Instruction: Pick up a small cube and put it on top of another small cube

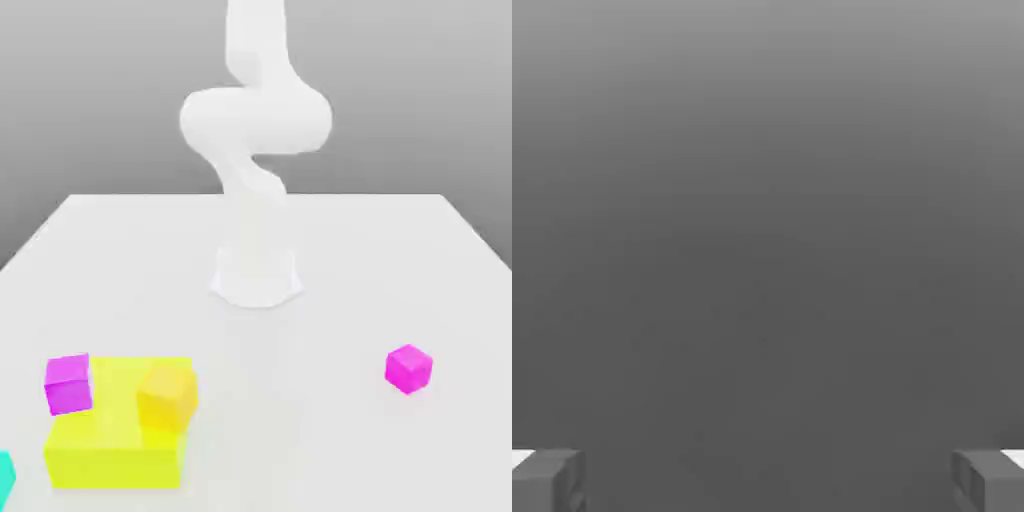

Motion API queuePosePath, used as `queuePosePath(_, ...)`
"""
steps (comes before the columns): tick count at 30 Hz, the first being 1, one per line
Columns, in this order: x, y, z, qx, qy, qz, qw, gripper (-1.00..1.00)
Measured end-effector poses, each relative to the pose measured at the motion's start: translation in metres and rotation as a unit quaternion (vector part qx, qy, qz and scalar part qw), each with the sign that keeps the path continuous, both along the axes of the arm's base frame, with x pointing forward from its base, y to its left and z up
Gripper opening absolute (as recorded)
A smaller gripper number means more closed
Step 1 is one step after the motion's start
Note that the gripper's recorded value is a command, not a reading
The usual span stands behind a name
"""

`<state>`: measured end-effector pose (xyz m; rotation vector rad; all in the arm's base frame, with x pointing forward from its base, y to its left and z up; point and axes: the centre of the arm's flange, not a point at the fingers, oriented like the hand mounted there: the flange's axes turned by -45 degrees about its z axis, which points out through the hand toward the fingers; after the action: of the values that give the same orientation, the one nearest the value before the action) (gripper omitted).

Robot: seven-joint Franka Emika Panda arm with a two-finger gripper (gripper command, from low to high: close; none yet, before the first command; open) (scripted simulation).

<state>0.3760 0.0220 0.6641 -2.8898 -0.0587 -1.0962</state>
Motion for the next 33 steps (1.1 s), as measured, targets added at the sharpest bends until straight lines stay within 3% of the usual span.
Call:
queuePosePath(5,0.037,0.057,-0.102,0.010,0.077,0.063,0.995,0.00)
queuePosePath(10,0.039,0.118,-0.205,0.001,0.152,0.119,0.981,0.00)
queuePosePath(15,0.010,0.170,-0.304,-0.025,0.221,0.168,0.960,0.00)
queuePosePath(22,-0.068,0.209,-0.427,-0.090,0.304,0.227,0.921,0.00)
queuePosePath(25,-0.104,0.216,-0.468,-0.123,0.326,0.252,0.903,0.00)
queuePosePath(32,-0.107,0.212,-0.531,-0.124,0.332,0.248,0.901,0.00)
queuePosePath(33,-0.108,0.211,-0.536,-0.125,0.333,0.248,0.901,-1.00)
